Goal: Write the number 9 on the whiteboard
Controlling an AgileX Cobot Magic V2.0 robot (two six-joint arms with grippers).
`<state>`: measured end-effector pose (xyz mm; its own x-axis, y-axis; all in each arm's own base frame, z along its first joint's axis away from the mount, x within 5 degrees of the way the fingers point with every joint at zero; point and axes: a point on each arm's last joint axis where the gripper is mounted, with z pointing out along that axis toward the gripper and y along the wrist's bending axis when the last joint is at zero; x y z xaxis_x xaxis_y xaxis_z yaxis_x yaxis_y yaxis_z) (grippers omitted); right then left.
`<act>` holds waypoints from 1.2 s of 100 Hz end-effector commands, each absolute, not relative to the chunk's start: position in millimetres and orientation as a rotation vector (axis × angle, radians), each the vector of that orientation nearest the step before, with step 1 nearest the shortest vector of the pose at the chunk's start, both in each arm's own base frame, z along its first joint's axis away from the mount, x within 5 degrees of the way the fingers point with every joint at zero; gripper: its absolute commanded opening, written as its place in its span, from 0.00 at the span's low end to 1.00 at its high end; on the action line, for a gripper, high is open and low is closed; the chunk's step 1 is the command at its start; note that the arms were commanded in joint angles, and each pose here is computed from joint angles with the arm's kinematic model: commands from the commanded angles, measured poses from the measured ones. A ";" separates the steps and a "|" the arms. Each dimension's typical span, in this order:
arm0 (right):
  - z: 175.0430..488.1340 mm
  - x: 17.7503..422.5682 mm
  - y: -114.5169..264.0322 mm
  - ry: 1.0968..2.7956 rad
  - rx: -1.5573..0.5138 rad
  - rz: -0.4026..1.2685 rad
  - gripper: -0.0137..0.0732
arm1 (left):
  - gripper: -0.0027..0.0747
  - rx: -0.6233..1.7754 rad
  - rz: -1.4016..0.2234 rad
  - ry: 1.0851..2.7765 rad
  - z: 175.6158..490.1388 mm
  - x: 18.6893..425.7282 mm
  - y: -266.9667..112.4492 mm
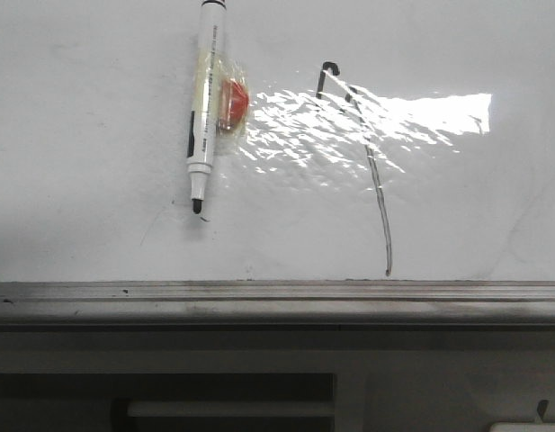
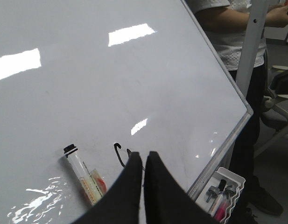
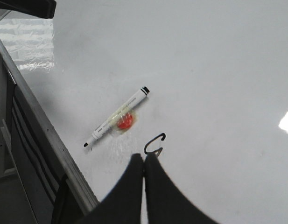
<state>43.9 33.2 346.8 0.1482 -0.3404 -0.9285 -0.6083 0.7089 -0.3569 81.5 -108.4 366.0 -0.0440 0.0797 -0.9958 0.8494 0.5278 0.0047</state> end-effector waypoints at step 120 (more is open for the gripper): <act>350.6 41.0 30.0 1.415 -0.800 0.225 0.11 | 0.01 0.502 -0.278 1.491 256.6 80.4 -44.1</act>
<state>41.0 30.4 337.4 0.1217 -0.3579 -0.9258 -0.6149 0.7050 -0.3534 82.5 -54.6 254.8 -0.0016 0.2288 -0.9735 0.5630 0.8047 0.1882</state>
